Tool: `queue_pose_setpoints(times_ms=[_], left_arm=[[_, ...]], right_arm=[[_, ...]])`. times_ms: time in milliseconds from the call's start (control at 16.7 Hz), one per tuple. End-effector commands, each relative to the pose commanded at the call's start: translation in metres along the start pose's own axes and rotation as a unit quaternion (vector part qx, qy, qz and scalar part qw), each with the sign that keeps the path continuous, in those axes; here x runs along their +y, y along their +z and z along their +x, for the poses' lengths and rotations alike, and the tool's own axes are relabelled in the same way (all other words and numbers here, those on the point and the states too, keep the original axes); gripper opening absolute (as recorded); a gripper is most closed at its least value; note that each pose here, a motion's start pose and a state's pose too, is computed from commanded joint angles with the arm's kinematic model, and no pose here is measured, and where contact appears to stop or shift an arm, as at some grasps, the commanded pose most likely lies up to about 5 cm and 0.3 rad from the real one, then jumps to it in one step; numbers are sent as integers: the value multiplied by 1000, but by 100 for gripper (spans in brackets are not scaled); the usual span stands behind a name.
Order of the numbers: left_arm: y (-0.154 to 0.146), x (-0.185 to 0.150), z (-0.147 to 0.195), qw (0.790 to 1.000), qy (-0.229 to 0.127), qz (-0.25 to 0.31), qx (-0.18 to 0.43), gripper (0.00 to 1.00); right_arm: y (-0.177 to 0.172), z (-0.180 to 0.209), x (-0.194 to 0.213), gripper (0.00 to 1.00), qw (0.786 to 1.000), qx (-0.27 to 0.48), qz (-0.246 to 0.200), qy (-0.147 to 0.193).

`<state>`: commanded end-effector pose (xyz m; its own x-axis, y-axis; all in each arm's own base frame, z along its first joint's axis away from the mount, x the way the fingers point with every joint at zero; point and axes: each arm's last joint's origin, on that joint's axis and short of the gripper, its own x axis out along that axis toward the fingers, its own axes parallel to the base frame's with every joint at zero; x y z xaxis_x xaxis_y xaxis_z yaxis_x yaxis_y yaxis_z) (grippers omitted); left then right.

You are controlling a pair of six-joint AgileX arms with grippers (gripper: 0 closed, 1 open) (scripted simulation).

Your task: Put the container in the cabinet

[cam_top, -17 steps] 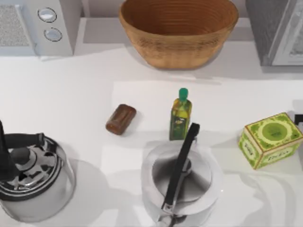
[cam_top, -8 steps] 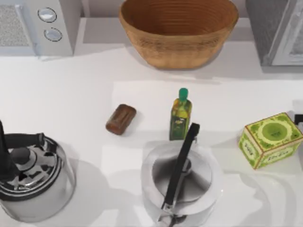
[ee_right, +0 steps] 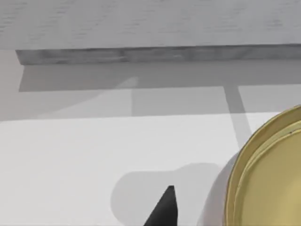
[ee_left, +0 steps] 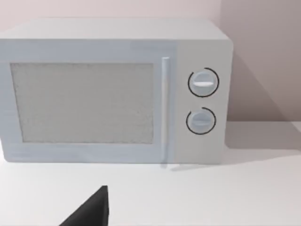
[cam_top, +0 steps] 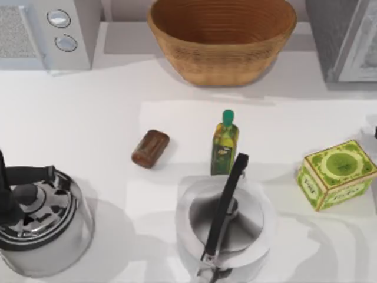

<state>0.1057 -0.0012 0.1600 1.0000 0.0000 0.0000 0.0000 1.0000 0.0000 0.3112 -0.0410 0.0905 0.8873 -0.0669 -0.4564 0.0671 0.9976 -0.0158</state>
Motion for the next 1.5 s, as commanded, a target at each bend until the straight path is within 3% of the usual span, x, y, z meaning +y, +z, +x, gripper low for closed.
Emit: queue_pose_setpoints(times_ms=[300, 420, 780, 1140, 1500], left_arm=[[0, 0, 0, 1000, 0, 0, 0, 100], [0, 0, 0, 1000, 0, 0, 0, 100], [0, 0, 0, 1000, 0, 0, 0, 100], [0, 0, 0, 1000, 0, 0, 0, 100], [0, 0, 0, 1000, 0, 0, 0, 100]], right_arm=[[100, -26, 4, 0, 998, -57, -13, 3], [122, -46, 4, 0, 998, -54, -13, 6], [108, -72, 7, 0, 1000, 9, -5, 28], [106, -74, 7, 0, 1000, 9, -4, 27], [88, -113, 15, 0, 999, -1, -9, 36]])
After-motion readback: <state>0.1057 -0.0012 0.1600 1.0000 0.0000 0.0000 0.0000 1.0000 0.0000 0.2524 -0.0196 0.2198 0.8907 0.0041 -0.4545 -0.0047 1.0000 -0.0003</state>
